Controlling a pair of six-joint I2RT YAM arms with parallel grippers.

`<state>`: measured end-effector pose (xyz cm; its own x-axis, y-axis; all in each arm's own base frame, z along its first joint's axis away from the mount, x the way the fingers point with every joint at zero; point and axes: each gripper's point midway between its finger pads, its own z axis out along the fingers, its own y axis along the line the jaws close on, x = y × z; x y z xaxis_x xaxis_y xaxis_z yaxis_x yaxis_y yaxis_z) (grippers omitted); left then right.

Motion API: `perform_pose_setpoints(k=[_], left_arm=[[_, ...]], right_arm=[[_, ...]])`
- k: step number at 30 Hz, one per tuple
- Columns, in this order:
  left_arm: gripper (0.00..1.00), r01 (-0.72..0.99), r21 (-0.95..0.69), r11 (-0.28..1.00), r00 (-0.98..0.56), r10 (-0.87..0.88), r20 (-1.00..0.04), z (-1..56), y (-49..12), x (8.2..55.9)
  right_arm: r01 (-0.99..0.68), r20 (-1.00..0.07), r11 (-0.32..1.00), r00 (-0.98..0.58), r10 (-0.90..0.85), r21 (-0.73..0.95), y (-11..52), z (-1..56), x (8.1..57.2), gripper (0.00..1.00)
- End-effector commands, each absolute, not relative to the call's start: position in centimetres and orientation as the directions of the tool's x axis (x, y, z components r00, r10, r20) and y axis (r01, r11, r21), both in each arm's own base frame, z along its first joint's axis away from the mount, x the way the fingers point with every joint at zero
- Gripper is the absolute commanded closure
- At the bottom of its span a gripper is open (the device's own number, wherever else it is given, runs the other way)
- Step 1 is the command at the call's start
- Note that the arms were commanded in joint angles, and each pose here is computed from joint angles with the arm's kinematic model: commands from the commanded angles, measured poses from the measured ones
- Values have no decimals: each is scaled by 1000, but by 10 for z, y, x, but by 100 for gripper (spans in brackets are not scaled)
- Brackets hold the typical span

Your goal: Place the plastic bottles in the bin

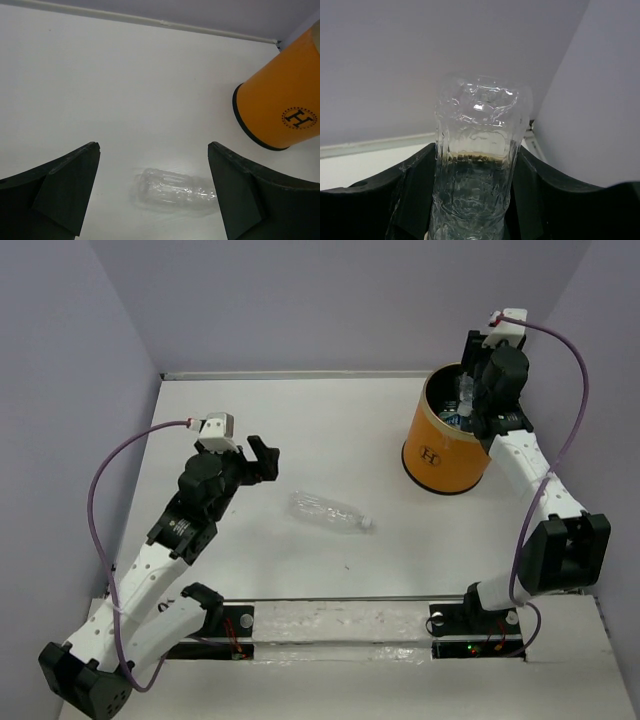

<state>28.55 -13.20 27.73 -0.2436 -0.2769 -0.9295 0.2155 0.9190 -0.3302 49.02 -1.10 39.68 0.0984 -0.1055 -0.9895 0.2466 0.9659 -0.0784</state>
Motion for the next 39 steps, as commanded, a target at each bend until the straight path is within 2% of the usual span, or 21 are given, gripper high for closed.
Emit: perform_pose_setpoints(k=[1,3,5,6,10,12,15,27,30,39], left_arm=[[1,217,-466,858,-368,-370,-853,269,-156,287],[1,216,-524,824,-451,-392,-802,249,-168,280],[1,193,-616,763,-545,-439,-714,227,-182,269],[1,179,-642,745,-566,-456,-687,221,-185,266],[1,69,-735,674,-634,-539,-554,185,-191,252],[1,8,-764,645,-661,-570,-488,169,-194,246],[1,-58,-765,641,-684,-584,-437,149,-202,237],[1,-217,-673,707,-703,-592,-395,93,-249,253],[1,-250,-659,710,-676,-615,-406,86,-249,263],[1,-288,-605,743,-603,-631,-488,77,-246,293]], right_arm=[[192,-991,981,134,-22,4,-1,392,484,46],[167,-993,986,114,-7,12,3,382,475,42],[138,-996,990,85,10,21,7,376,468,31],[120,-997,992,71,15,24,11,374,467,21],[35,-996,996,-21,88,87,29,360,459,4],[-13,-992,994,-61,112,113,38,358,451,1],[-77,-988,988,-95,123,131,56,358,435,0],[-355,-976,916,-174,130,185,145,341,359,0],[-423,-970,882,-205,129,207,162,329,339,0],[-492,-949,832,-290,121,256,180,294,316,0]])
